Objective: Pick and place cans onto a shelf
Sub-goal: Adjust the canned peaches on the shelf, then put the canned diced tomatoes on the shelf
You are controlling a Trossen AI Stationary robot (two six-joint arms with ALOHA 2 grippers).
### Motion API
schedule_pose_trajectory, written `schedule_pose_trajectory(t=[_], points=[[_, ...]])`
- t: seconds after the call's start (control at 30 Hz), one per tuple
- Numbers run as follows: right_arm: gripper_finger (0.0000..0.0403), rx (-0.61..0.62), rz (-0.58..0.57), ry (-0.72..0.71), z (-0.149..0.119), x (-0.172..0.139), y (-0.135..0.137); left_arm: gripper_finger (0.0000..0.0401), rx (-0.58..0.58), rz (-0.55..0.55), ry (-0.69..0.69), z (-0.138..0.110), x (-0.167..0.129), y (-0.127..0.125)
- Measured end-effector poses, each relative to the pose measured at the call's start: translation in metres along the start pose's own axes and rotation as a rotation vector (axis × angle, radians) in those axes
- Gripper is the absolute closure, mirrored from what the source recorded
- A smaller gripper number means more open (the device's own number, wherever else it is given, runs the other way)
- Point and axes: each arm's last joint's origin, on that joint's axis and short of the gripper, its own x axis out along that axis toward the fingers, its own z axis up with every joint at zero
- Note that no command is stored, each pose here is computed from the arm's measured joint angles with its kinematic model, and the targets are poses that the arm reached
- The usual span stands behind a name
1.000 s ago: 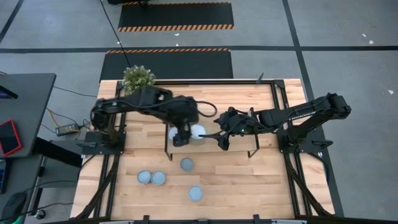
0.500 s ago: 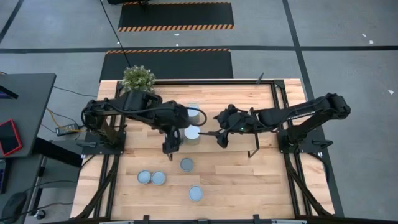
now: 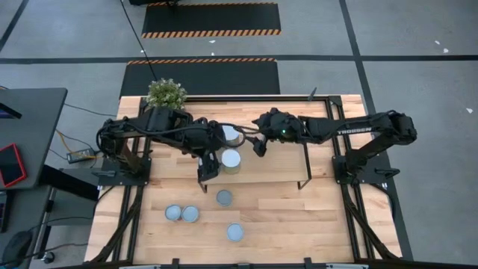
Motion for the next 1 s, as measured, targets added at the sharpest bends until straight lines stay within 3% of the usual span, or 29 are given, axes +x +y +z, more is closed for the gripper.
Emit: schedule_pose_trajectory(t=[0.43, 0.6, 0.87, 1.0], points=[[0.0056, -0.017, 0.089, -0.085, 0.008, 0.024, -0.015, 0.0072, 0.008, -0.011, 0.002, -0.001, 0.000, -0.002], [0.0056, -0.038, 0.056, -0.083, 0.008, 0.025, -0.023, 0.0072, 0.001, -0.024, 0.000, 0.000, 0.000, -0.003], [0.0056, -0.082, 0.028, -0.069, 0.013, 0.005, -0.031, 0.0072, -0.020, -0.027, 0.005, -0.001, 0.000, -0.003], [0.0056, -0.038, 0.041, -0.056, 0.016, -0.015, -0.030, 0.0072, -0.045, -0.074, 0.027, -0.001, -0.001, -0.004]])
